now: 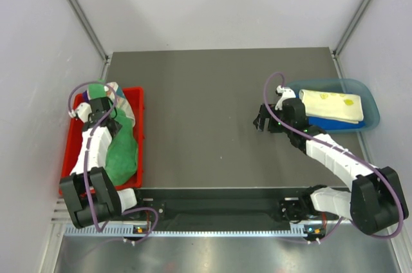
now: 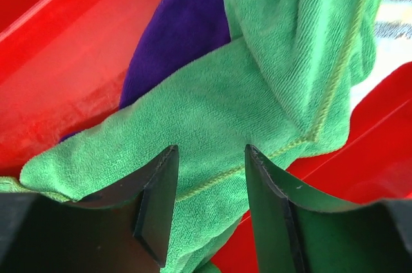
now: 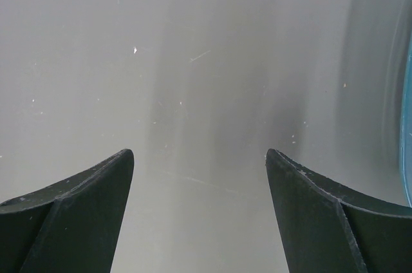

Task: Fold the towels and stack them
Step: Grab crumpled towel, then move the towel to the center of the board

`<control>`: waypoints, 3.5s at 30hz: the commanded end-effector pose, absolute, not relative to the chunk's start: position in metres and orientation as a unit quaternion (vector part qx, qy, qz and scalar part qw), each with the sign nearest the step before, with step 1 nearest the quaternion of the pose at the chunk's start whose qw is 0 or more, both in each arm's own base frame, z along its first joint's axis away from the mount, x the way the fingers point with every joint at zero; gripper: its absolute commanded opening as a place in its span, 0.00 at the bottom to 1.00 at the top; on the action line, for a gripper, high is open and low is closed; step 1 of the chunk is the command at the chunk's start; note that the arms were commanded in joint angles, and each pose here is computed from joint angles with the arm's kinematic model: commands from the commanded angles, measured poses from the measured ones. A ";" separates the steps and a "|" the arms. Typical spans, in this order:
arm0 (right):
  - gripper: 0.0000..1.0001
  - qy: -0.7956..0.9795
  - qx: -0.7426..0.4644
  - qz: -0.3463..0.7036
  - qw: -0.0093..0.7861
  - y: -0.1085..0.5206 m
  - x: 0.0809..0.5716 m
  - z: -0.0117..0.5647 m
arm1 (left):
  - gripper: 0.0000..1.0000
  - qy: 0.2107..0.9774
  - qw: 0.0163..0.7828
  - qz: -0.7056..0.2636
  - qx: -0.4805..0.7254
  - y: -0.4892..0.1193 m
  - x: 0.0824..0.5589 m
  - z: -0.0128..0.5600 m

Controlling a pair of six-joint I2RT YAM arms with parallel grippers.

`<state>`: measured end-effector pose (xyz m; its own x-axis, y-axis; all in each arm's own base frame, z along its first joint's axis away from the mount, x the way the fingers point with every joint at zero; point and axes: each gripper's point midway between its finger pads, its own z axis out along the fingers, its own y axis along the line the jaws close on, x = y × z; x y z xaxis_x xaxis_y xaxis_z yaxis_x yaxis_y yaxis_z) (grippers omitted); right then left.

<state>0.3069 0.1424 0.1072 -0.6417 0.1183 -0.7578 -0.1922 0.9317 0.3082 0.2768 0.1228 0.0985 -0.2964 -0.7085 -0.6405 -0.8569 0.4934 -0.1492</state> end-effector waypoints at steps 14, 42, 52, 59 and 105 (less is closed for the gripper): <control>0.82 0.874 -0.029 0.198 0.444 0.154 0.314 0.118 | 0.56 0.746 0.414 0.077 -0.515 0.135 0.317 0.145; 0.81 0.882 -0.030 0.183 0.434 0.152 0.316 0.108 | 0.00 0.737 0.446 0.055 -0.504 0.140 0.350 0.159; 0.81 0.880 -0.030 0.184 0.437 0.152 0.316 0.110 | 0.00 0.713 0.512 0.032 -0.477 0.134 0.341 0.217; 0.81 0.879 -0.029 0.183 0.439 0.152 0.315 0.112 | 0.00 0.713 0.530 0.004 -0.459 0.121 0.336 0.230; 0.83 0.870 0.016 0.154 0.468 0.132 0.317 0.132 | 0.00 0.838 0.436 -0.325 0.041 -0.311 0.301 0.249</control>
